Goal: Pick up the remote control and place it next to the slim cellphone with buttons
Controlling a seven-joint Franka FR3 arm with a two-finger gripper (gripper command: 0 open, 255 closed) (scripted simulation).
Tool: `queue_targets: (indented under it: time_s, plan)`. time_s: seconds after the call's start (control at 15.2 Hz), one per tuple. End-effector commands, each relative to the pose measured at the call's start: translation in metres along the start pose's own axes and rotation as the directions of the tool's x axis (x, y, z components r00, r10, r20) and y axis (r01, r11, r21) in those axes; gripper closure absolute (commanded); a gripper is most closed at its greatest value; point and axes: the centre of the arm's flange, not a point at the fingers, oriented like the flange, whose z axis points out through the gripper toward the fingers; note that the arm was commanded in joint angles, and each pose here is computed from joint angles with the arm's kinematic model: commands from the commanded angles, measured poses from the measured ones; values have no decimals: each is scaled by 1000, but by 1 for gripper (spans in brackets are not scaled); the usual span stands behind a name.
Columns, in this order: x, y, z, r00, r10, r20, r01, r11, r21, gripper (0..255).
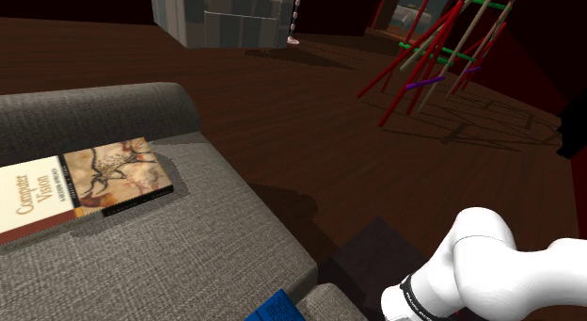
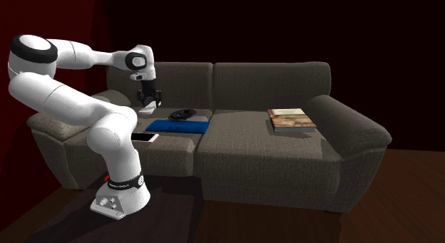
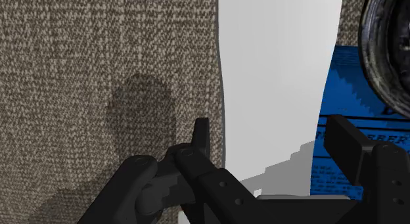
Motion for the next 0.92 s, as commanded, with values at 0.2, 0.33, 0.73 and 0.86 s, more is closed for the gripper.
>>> queue_targets:
  time_s: [0.2,0.33,0.73,0.86]
  plan:
    - [-20,59,0,1000,1,0,-1,1000,0,255]
    - [-20,59,10,1000,1,0,-1,1000,0,255]
    - [-20,58,42,1000,1,0,-1,1000,0,255]
    - [-20,58,52,1000,1,0,-1,1000,0,255]
